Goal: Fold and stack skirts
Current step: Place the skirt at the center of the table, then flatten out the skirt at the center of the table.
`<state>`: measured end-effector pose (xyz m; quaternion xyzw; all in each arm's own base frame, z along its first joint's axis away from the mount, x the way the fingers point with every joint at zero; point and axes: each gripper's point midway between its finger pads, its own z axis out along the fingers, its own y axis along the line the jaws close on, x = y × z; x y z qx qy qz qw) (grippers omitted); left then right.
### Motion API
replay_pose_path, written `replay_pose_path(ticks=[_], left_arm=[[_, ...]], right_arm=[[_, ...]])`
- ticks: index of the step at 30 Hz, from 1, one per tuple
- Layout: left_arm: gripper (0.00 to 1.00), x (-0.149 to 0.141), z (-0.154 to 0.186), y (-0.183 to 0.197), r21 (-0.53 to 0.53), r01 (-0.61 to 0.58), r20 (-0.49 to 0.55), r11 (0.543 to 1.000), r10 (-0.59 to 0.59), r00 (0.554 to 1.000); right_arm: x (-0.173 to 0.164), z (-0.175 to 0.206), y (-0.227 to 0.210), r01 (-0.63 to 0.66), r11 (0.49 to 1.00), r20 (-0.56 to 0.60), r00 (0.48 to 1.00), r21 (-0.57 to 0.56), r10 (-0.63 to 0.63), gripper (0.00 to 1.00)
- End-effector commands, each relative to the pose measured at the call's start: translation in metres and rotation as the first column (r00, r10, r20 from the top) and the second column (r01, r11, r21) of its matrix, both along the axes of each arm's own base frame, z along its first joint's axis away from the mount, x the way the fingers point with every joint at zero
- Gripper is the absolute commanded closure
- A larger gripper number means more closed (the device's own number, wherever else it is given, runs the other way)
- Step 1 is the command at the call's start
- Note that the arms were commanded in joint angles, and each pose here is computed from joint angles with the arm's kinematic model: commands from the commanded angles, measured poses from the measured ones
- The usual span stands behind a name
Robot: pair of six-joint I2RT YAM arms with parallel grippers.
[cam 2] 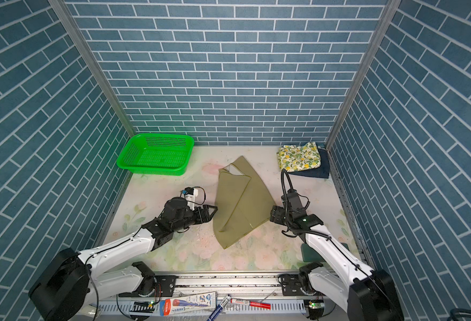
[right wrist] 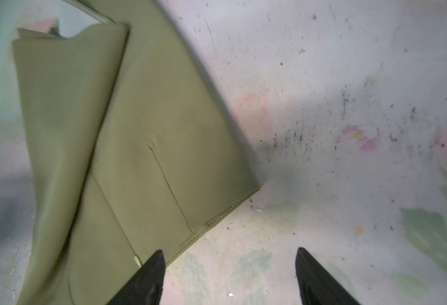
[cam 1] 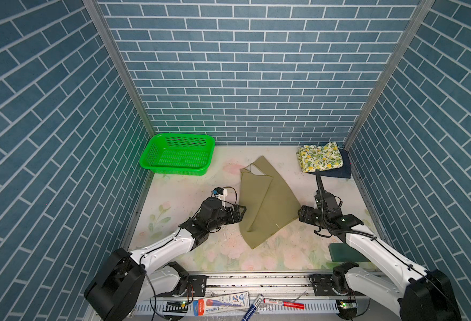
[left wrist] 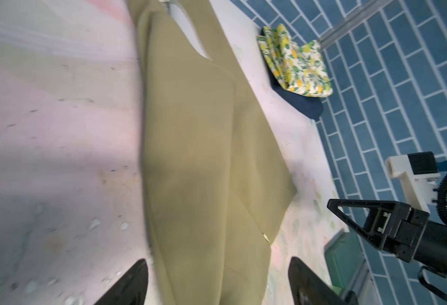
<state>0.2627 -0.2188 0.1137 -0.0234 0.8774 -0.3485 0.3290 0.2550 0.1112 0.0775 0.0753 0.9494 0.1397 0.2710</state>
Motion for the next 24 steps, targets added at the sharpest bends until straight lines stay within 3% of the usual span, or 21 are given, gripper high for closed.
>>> replay_pose_path(ticks=[1, 8, 11, 15, 17, 19, 20, 24], left_arm=[[0.16, -0.021, -0.038, 0.039, 0.245, -0.041, -0.124, 0.969, 0.073, 0.99], [0.16, -0.041, -0.046, 0.042, 0.346, 0.004, -0.162, 0.938, 0.056, 0.985], [0.16, -0.048, -0.052, 0.037, 0.35, 0.02, -0.179, 0.937, 0.046, 0.983], [0.16, -0.052, -0.061, 0.032, 0.331, 0.029, -0.198, 0.943, 0.039, 0.979], [0.16, -0.052, -0.062, 0.03, 0.324, 0.027, -0.21, 0.946, 0.044, 0.977], [0.16, -0.052, -0.059, 0.027, 0.313, 0.027, -0.225, 0.949, 0.046, 0.973], [0.16, -0.052, -0.058, 0.027, 0.306, 0.022, -0.234, 0.952, 0.052, 0.971], [0.16, -0.057, -0.058, 0.02, 0.233, -0.01, -0.287, 0.972, 0.078, 0.955]], right_arm=[[0.019, 0.0, 0.011, -0.021, 0.999, 0.004, 1.0, 0.024, 0.021, 0.24], [0.048, -0.023, 0.006, -0.033, 0.999, -0.045, 0.998, 0.012, 0.034, 0.3], [0.054, -0.033, 0.011, -0.073, 0.997, -0.07, 0.995, 0.02, 0.074, 0.37], [0.058, -0.044, 0.015, -0.108, 0.994, -0.074, 0.991, 0.014, 0.109, 0.52], [0.058, -0.047, 0.02, -0.128, 0.991, -0.079, 0.988, 0.036, 0.131, 0.65], [0.056, -0.047, 0.02, -0.124, 0.991, -0.077, 0.989, 0.046, 0.128, 0.93], [0.055, -0.046, 0.019, -0.116, 0.992, -0.073, 0.99, 0.046, 0.119, 1.0], [0.039, -0.039, 0.013, -0.039, 0.997, -0.051, 0.998, 0.068, 0.042, 1.0]])
